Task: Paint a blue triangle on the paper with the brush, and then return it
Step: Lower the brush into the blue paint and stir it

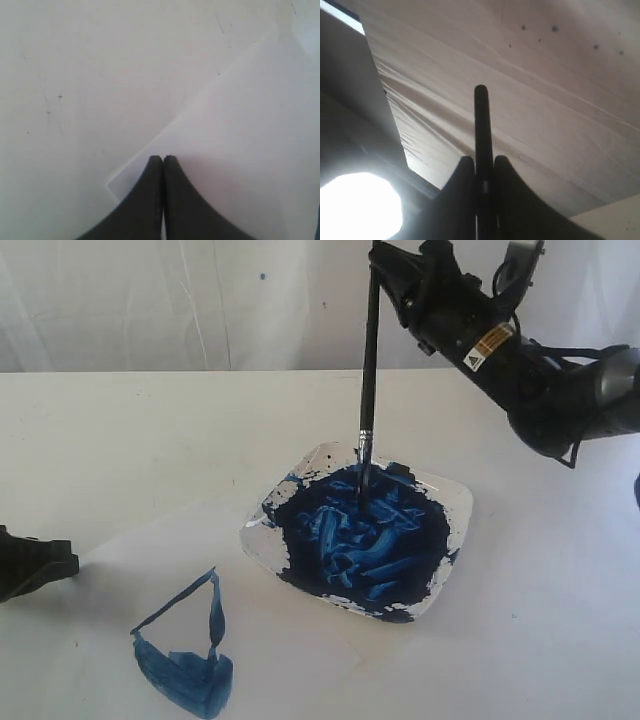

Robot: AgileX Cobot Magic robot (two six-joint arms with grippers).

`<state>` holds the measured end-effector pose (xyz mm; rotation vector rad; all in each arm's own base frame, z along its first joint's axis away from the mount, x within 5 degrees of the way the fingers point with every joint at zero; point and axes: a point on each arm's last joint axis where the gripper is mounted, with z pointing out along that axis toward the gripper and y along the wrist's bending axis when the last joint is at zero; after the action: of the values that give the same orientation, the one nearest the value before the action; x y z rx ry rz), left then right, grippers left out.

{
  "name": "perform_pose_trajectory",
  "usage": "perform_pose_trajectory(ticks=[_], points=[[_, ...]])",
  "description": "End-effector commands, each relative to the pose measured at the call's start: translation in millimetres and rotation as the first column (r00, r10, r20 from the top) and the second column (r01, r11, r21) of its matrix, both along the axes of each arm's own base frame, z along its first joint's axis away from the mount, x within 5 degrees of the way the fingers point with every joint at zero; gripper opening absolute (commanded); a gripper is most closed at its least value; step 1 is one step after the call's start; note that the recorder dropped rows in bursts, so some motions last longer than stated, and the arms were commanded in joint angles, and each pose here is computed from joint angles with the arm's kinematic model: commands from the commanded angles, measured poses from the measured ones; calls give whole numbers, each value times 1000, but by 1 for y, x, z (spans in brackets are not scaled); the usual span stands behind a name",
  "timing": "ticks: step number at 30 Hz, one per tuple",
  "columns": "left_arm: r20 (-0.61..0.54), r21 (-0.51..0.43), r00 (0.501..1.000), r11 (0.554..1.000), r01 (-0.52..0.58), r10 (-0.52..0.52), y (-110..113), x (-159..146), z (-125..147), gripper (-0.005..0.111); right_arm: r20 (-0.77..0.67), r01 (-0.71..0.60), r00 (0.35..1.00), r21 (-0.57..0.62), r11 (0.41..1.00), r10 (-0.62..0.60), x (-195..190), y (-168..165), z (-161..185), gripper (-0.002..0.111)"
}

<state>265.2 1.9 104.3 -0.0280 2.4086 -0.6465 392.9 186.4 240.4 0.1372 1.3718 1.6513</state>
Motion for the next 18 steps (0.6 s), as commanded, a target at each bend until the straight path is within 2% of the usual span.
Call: perform_pose_trajectory(ticks=[1, 9, 15, 18], points=[[-75, 106, 997, 994, -28, 36, 8, -5, -10, 0, -37, 36, 999, 11, 999, -35, 7, -5, -18, 0], [-75, 106, 997, 994, -28, 36, 8, -5, -10, 0, -155, 120, 982, 82, 989, -107, 19, -11, -45, 0], [-75, 106, 997, 994, -28, 36, 8, -5, -10, 0, -175, 173, 971, 58, 983, -161, 23, -13, -64, 0], [-75, 106, 997, 994, -28, 36, 8, -5, -10, 0, -179, 232, 957, -1, 973, -228, 27, -16, -77, 0]])
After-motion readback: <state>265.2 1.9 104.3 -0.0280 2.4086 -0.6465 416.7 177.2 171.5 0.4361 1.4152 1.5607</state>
